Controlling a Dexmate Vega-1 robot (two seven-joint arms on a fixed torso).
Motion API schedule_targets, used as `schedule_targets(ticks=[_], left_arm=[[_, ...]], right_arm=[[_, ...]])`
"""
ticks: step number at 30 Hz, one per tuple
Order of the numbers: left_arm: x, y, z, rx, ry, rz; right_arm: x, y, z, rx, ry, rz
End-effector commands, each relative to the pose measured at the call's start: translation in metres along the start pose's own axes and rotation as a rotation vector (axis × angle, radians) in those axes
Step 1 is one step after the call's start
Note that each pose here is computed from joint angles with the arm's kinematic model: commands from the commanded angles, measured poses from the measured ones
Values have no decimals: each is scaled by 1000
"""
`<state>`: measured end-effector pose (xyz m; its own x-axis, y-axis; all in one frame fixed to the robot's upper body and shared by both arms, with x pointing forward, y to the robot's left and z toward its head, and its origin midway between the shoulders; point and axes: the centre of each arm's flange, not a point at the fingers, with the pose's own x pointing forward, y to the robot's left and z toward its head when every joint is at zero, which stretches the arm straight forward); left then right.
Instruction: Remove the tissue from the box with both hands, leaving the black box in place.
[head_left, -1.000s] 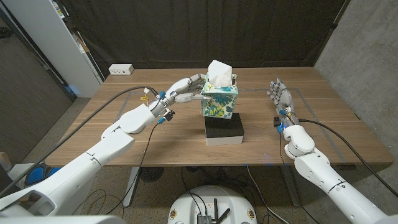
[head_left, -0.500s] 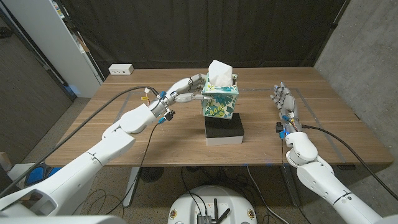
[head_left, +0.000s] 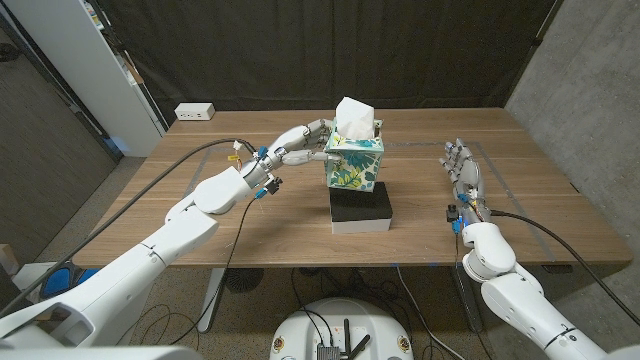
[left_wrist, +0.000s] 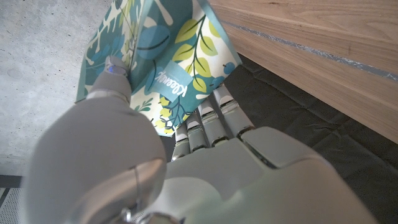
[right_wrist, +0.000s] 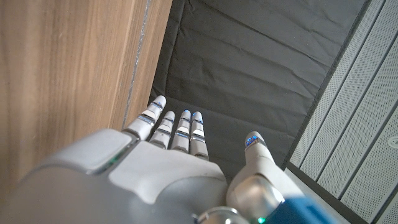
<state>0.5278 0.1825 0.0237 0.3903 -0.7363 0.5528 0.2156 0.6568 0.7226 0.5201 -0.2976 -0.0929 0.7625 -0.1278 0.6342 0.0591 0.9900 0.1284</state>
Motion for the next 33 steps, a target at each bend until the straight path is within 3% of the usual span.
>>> schedule_targets(ticks=[1,33], left_arm=[[0,0,-2,-6,-5,0],[6,2,-9,-23,-14,-12]], right_arm=[[-25,-3,2,-2,-13,-48],[-78,-2,5,-9,-14,-128]])
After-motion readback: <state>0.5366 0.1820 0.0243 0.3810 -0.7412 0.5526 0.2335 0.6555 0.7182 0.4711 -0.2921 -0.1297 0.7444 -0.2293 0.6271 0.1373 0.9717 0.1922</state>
